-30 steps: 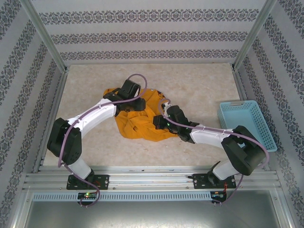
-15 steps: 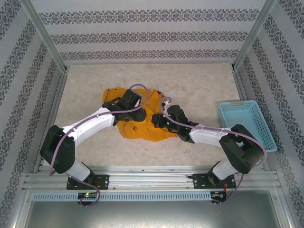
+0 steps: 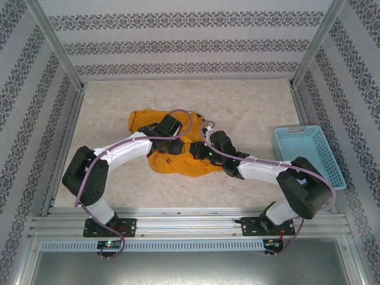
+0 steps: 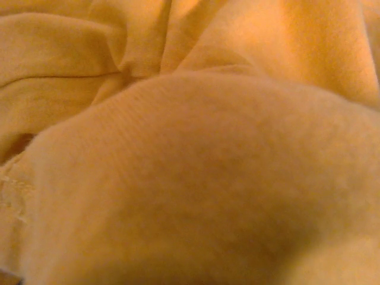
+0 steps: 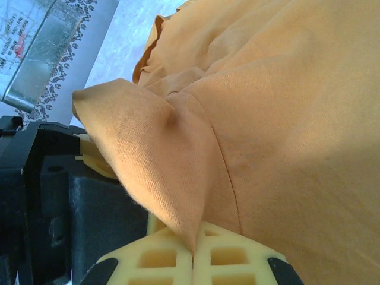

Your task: Fold the inside-out t-shirt

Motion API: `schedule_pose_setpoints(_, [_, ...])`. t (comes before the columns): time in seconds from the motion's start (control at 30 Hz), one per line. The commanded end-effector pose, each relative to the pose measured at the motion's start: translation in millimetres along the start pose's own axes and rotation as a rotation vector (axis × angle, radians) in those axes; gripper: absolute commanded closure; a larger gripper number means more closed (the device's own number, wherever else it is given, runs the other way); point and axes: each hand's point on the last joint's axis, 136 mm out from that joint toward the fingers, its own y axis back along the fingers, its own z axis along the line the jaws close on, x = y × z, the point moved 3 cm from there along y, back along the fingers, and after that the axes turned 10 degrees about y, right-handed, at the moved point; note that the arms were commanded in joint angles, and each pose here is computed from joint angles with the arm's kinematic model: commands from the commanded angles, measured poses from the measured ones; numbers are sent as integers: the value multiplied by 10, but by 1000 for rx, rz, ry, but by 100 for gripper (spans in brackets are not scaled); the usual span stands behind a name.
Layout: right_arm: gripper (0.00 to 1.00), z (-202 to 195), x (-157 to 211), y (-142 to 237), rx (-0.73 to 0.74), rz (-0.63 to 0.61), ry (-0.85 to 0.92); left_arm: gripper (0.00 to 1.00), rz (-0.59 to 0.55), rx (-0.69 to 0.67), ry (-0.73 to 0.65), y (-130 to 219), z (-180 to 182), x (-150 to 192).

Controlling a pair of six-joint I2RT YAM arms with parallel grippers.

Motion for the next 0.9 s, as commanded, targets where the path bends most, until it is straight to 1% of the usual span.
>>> schedule_pose_setpoints(0.0, [100, -5, -32, 39, 17, -15, 18, 82, -46, 15, -19, 68, -65, -110])
schedule_pose_setpoints(0.13, [100, -70, -24, 20, 58, -3, 6, 91, -67, 33, -2, 203, -70, -108])
schedule_pose_setpoints(0.23, [100, -143, -26, 7, 99, 6, -12, 99, -78, 49, 13, 361, -75, -63])
schedule_pose_setpoints(0.27, [100, -153, -37, 3, 107, 7, -17, 100, -89, 52, 19, 436, -64, -41])
schedule_pose_setpoints(0.37, [100, -202, -53, -12, 129, 13, -32, 100, -123, 72, 40, 621, -1, 47])
schedule_pose_setpoints(0.5, [100, -258, -61, -40, 148, 22, -53, 100, -170, 116, 67, 757, 78, 169])
schedule_pose_setpoints(0.7, [97, -336, -36, -26, 168, 28, -81, 100, -232, 247, 112, 798, 121, 373])
schedule_pose_setpoints(0.8, [94, -305, -33, -26, 155, 34, -60, 100, -195, 264, 101, 691, 131, 478])
schedule_pose_setpoints(0.87, [91, -228, -77, -18, 133, 31, -26, 96, -145, 244, 81, 572, 149, 553])
